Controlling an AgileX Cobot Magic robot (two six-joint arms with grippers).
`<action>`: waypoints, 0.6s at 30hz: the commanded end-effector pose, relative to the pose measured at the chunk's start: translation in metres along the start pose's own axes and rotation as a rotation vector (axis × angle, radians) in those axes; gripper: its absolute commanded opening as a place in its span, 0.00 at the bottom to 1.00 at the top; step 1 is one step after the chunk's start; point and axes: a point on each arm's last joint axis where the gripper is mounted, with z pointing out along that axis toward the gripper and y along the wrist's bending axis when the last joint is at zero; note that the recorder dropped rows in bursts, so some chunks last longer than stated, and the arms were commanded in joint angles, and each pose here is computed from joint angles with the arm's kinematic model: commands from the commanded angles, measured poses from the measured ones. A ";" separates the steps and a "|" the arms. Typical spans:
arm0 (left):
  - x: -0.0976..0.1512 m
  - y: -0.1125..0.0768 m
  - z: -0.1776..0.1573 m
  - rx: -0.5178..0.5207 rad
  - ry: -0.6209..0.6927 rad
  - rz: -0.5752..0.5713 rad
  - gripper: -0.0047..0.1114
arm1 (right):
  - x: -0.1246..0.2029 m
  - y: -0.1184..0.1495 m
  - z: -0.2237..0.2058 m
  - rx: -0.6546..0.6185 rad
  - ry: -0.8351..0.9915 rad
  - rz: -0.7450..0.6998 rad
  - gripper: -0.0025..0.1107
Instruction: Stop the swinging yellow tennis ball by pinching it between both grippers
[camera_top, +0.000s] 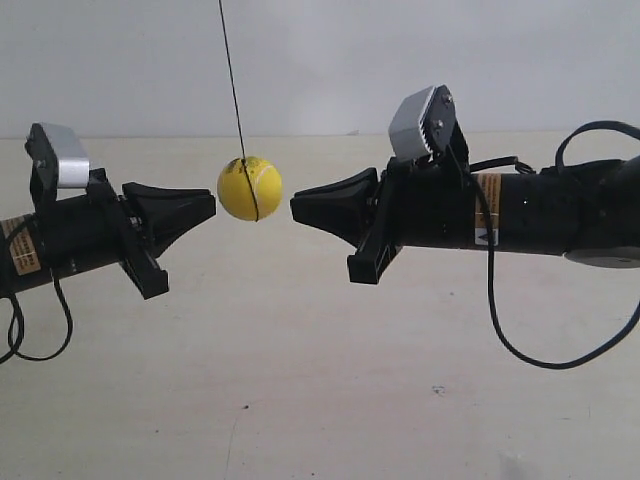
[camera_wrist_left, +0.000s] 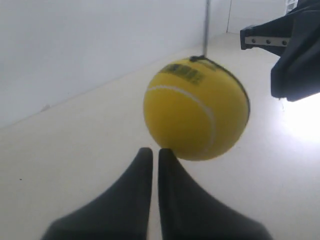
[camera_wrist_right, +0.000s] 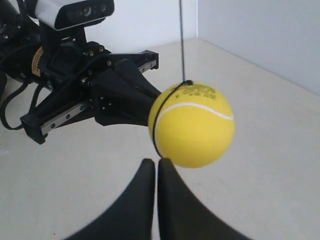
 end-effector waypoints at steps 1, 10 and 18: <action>-0.001 -0.006 0.002 0.025 -0.008 -0.026 0.08 | -0.002 0.000 0.000 -0.005 -0.015 0.002 0.02; -0.006 -0.021 0.016 0.123 -0.013 0.017 0.08 | -0.002 0.002 0.001 -0.029 -0.021 0.012 0.02; -0.006 -0.021 0.016 0.123 -0.013 0.017 0.08 | -0.002 0.002 0.001 -0.028 -0.018 0.012 0.02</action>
